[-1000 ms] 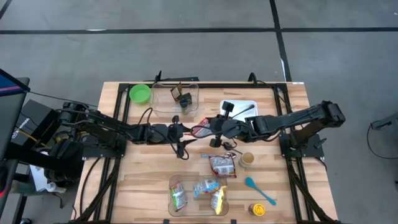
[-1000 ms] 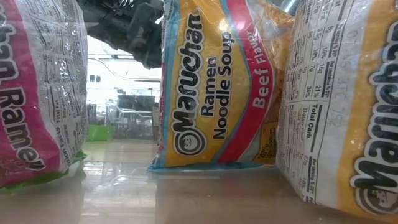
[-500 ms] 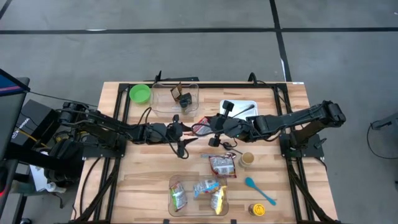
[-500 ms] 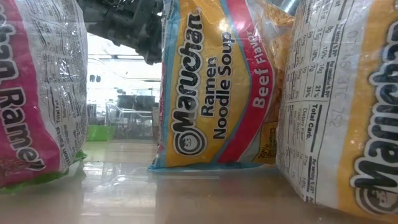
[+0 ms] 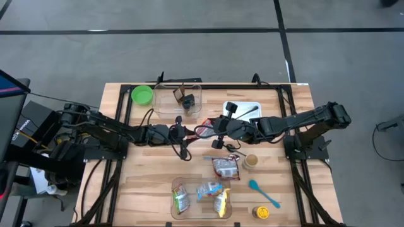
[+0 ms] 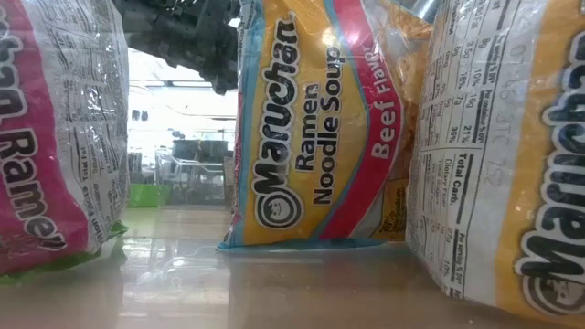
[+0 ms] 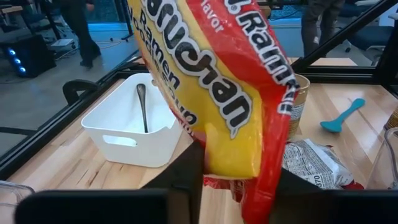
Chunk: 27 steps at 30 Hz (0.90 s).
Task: Pick & Place Food Item
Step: Put the orange noodle pack into the bottom transparent bin
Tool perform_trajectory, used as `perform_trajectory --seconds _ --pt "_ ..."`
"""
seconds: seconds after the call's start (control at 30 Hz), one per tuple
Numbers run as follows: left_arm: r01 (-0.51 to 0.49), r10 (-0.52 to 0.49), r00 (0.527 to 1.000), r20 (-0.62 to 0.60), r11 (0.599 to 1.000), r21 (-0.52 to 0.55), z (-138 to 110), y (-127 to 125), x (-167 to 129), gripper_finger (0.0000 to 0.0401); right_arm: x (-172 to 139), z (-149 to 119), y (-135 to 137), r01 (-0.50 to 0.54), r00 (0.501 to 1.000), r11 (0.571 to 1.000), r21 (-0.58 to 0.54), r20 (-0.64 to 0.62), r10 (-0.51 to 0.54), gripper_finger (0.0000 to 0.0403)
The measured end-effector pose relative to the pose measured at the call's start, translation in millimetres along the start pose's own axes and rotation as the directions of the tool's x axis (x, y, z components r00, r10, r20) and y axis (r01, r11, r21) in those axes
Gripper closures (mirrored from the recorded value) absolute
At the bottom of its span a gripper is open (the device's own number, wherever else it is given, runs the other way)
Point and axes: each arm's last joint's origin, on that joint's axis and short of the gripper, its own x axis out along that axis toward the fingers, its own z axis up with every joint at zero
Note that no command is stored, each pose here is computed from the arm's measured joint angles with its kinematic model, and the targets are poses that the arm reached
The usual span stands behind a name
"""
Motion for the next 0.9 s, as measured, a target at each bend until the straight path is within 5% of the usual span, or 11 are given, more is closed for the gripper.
perform_trajectory --seconds 0.33,0.9 --pt "0.000 0.000 1.000 0.001 1.000 0.000 0.1 0.0 0.0 0.0395 0.1 -0.6 0.2 -0.001 1.000 1.000 -0.004 -0.005 0.001 0.0403" --pt "0.002 -0.002 1.000 -0.001 1.000 0.000 -0.1 0.0 0.0 0.0395 0.2 -3.2 0.5 -0.003 1.000 1.000 -0.022 -0.026 0.003 0.0403"
